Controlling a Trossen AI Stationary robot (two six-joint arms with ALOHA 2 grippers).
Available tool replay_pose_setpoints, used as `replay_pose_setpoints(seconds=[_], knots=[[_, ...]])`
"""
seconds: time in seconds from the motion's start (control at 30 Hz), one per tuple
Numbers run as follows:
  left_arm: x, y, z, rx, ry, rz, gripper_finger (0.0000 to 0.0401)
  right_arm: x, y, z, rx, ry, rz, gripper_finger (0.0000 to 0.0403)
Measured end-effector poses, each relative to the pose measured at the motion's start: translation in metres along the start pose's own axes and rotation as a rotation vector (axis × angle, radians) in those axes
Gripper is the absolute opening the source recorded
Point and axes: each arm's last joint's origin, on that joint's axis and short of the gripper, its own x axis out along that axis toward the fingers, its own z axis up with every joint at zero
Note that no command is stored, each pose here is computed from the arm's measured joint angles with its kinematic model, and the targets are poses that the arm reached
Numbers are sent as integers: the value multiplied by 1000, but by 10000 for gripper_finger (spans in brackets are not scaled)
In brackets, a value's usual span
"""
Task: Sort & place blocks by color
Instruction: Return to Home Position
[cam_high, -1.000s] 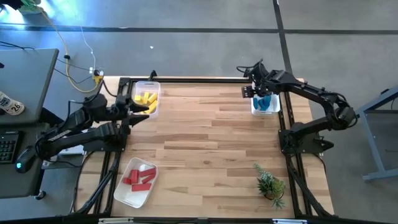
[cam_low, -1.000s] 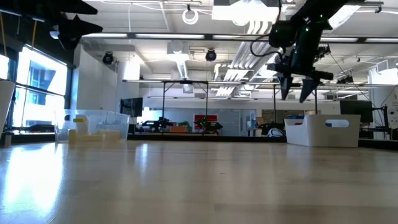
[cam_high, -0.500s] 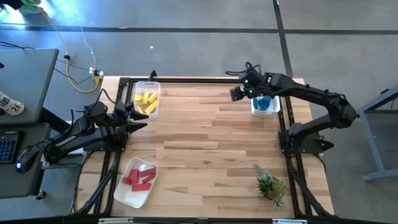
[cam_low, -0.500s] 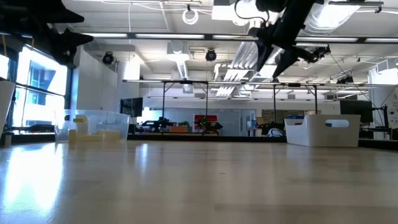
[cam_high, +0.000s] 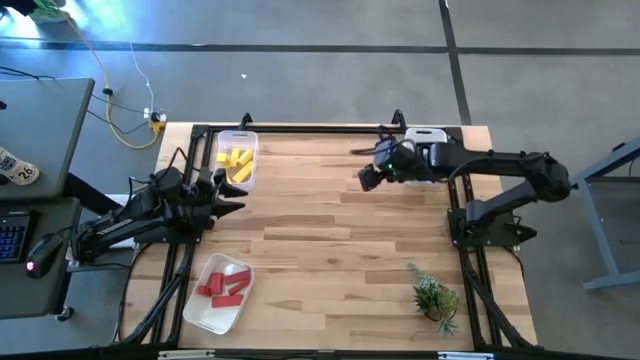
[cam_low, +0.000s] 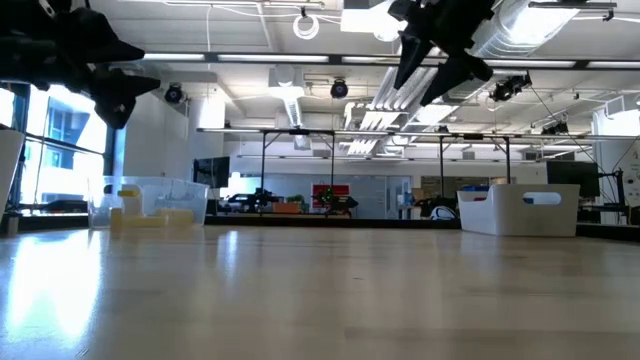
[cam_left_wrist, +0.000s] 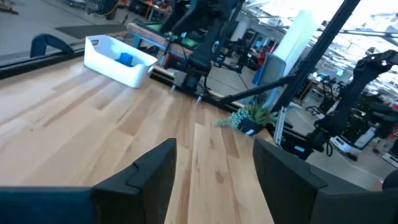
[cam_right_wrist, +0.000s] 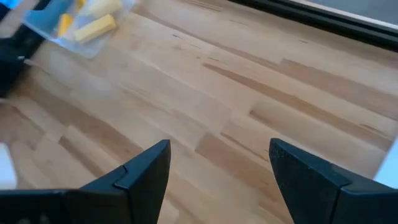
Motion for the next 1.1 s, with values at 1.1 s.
replay_pose_setpoints(seconds=[1.1], knots=[[11,11,-14,77,-110,-63,202,-77,-13,-13,-300,-285,-29,259]])
